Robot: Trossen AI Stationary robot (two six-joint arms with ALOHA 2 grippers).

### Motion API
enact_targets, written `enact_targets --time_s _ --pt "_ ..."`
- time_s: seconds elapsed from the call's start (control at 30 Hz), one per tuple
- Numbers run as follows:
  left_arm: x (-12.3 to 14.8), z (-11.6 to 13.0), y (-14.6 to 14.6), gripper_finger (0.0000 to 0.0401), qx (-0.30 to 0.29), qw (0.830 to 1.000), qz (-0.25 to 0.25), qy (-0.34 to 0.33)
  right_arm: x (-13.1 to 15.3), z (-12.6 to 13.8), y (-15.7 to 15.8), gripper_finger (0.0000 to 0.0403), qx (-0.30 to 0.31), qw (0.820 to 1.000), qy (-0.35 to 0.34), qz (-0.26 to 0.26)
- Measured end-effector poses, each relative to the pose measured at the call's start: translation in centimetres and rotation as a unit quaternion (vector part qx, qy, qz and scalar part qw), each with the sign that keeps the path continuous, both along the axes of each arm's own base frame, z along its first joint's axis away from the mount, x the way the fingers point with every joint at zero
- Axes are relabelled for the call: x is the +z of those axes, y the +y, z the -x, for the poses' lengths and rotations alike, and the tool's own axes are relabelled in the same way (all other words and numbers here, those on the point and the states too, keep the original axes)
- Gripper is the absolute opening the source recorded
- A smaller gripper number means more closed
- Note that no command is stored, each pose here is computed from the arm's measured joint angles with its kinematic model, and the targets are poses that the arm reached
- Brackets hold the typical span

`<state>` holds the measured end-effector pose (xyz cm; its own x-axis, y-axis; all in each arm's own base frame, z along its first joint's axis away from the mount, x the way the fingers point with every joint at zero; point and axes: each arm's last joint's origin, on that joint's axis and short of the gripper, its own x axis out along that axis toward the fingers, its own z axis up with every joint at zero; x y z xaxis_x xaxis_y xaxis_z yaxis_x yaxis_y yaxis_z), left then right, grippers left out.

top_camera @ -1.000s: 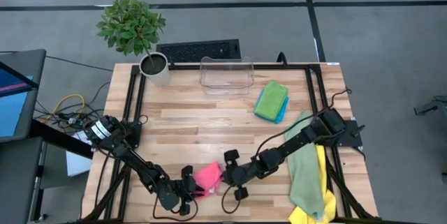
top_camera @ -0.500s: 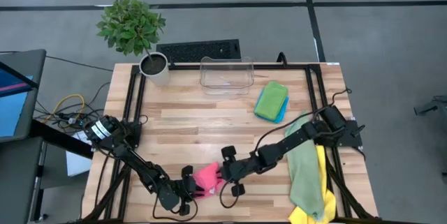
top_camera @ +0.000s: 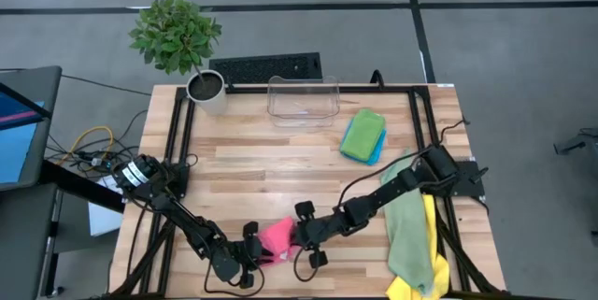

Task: Fold microfiber towels
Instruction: Fold pink microfiber towel

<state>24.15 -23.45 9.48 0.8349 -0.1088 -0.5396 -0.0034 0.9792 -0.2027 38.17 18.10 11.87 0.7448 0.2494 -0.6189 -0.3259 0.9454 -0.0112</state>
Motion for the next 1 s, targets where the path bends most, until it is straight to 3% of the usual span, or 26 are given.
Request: enact_targets --time_s 0.33,0.67,0.9,1.0 --pt "0.0 -0.7 0.7 0.0077 0.003 1.0 -0.001 0.001 0.9 -0.3 0.0 0.0106 0.018 1.0 -0.015 -0.017" --pt "0.0 -1.3 1.3 0.0077 0.001 1.0 -0.01 0.002 -0.3 0.0 -0.3 0.0113 0.018 0.999 0.031 -0.023" --pt "0.0 -1.6 1.7 0.0077 0.007 1.0 -0.014 0.002 0.7 1.1 1.7 0.0113 0.073 0.995 0.052 -0.042" --pt "0.0 -1.7 1.7 0.0077 0.008 1.0 -0.014 0.002 0.2 1.9 2.4 0.0113 0.096 0.99 0.1 -0.037"
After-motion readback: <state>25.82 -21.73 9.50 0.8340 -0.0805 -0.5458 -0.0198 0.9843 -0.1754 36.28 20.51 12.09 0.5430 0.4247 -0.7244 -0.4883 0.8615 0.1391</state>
